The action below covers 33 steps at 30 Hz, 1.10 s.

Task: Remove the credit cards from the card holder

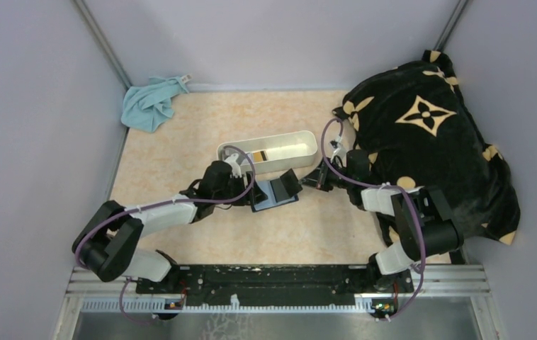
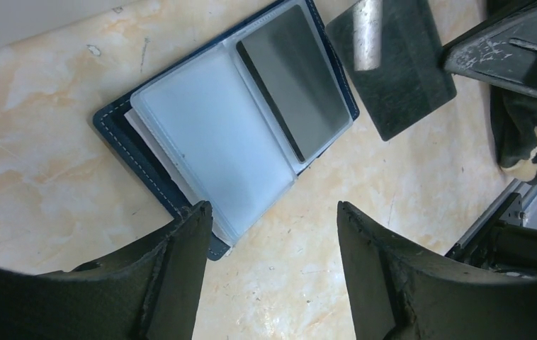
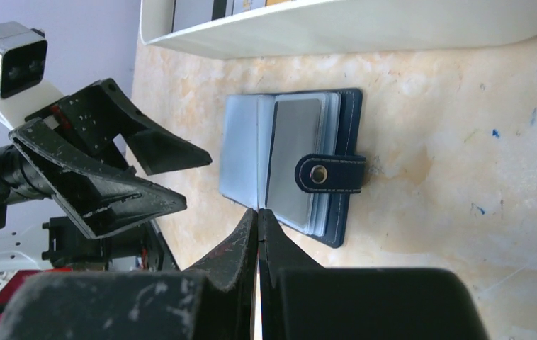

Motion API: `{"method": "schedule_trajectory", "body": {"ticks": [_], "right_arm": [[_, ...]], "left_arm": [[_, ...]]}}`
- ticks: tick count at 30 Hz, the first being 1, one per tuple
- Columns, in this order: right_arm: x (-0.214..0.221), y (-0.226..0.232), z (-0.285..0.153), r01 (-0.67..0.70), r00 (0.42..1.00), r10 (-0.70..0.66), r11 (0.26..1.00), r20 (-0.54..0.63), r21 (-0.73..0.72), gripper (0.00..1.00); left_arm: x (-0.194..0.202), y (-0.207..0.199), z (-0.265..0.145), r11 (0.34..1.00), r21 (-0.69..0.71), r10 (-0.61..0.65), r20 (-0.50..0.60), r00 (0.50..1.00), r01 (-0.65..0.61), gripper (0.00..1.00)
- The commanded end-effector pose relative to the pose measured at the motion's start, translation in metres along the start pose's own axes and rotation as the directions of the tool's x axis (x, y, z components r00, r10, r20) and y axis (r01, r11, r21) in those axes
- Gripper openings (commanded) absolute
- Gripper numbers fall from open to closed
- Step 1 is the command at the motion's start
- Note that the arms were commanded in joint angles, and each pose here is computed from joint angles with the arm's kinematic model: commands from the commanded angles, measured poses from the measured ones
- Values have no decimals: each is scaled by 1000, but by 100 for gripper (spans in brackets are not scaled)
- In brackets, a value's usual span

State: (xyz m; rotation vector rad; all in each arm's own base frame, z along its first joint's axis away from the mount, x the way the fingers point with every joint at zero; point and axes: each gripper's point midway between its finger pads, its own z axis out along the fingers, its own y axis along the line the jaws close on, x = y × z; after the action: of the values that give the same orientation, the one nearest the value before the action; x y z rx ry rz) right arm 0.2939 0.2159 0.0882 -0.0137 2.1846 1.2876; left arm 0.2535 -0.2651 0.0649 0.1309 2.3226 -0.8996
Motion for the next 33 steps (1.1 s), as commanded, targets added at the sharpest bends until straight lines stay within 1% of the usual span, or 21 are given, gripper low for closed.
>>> {"method": "schedule_trajectory", "body": {"ticks": [1,3,5,6,11,14,16,20,26,33], "right_arm": [[-6,20,-5,12,1000,-9,995,29,-95,0],[-8,30,-7,7,999,-2,991,33,-135,0],[-10,40,-10,5,999,2,986,40,-167,0],[-12,46,-12,3,999,5,983,44,-183,0],[-21,70,-21,10,998,7,968,69,-252,0],[-19,78,-23,27,998,-10,965,64,-262,0],[-15,85,-23,53,997,-39,964,61,-261,0],[-6,96,-20,62,998,-53,961,40,-268,0],[3,109,-13,65,998,-61,954,23,-292,0],[3,113,-13,67,998,-65,951,18,-302,0]], "left_arm": [[1,-14,-3,995,95,24,2,1000,-24,72],[1,-26,-4,986,167,20,10,1000,-21,74],[1,-36,-7,974,227,5,22,1000,-10,81],[0,-41,-9,967,254,-3,29,1000,-5,82],[-10,-65,-21,919,394,-39,98,994,-3,83],[-15,-75,-26,892,453,-63,120,991,2,80],[-20,-82,-30,876,483,-73,137,988,-2,75],[-30,-93,-35,853,521,-72,173,982,-29,67],[-37,-100,-35,838,544,-73,185,980,-40,61],[-37,-98,-35,844,535,-82,193,978,-35,54]]}}
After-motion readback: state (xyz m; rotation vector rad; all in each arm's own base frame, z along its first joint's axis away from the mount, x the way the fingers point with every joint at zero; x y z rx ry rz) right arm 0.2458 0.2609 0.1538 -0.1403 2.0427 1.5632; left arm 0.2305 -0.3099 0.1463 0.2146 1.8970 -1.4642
